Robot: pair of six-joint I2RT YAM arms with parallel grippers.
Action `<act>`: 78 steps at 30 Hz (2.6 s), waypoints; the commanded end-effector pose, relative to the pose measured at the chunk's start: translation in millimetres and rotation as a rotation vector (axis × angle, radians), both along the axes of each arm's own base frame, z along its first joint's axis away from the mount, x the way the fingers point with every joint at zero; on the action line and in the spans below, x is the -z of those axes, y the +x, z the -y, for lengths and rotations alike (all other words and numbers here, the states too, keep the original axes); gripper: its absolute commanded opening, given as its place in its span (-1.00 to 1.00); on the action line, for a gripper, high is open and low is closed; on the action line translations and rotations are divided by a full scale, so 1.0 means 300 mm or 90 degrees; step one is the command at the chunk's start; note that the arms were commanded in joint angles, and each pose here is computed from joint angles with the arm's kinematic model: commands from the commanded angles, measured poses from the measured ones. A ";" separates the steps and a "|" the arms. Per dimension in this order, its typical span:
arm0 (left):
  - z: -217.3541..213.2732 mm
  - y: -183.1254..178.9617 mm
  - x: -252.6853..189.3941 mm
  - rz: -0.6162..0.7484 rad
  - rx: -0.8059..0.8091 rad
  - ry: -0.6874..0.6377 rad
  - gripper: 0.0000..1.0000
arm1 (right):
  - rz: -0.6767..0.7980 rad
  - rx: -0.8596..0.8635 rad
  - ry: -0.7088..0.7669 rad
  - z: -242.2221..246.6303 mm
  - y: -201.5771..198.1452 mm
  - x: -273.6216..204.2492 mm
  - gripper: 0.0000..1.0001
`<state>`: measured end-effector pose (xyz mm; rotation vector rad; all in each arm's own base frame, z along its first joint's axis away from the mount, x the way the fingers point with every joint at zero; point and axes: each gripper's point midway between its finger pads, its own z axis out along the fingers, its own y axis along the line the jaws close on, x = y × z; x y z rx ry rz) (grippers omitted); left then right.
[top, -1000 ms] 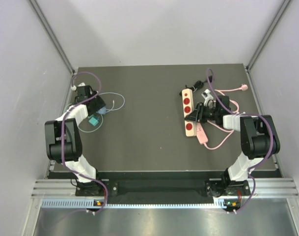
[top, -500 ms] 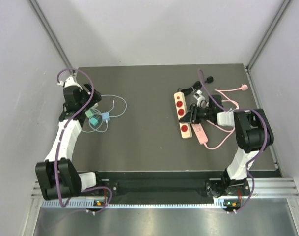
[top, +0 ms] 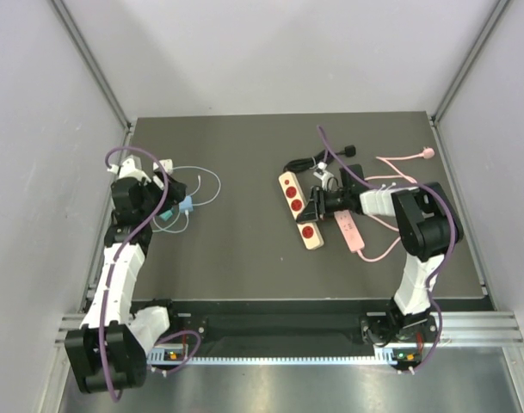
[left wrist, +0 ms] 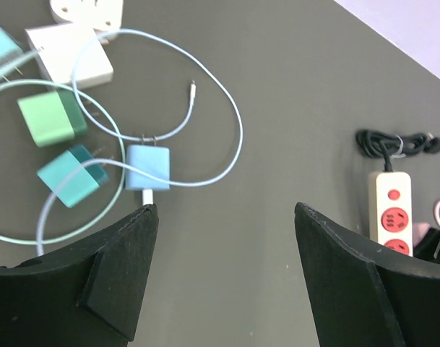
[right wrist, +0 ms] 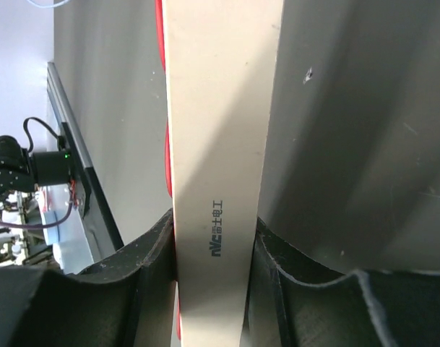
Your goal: Pull the plug off the socket
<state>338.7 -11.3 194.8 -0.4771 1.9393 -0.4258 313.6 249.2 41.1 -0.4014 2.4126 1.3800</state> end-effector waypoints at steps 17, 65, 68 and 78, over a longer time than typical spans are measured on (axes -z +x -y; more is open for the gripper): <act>0.059 -0.073 -0.070 0.052 0.053 -0.020 0.61 | 0.117 0.000 -0.097 0.049 0.084 -0.006 0.16; 0.133 -0.148 -0.163 0.086 0.151 -0.002 0.61 | 0.547 -0.073 -0.421 0.086 0.188 -0.251 0.46; 0.127 -0.162 -0.171 0.088 0.147 0.010 0.61 | 0.559 -0.072 -0.479 0.079 0.204 -0.225 0.53; 0.123 -0.180 -0.147 0.094 0.146 0.022 0.61 | 0.513 -0.062 -0.550 0.080 0.238 -0.109 0.57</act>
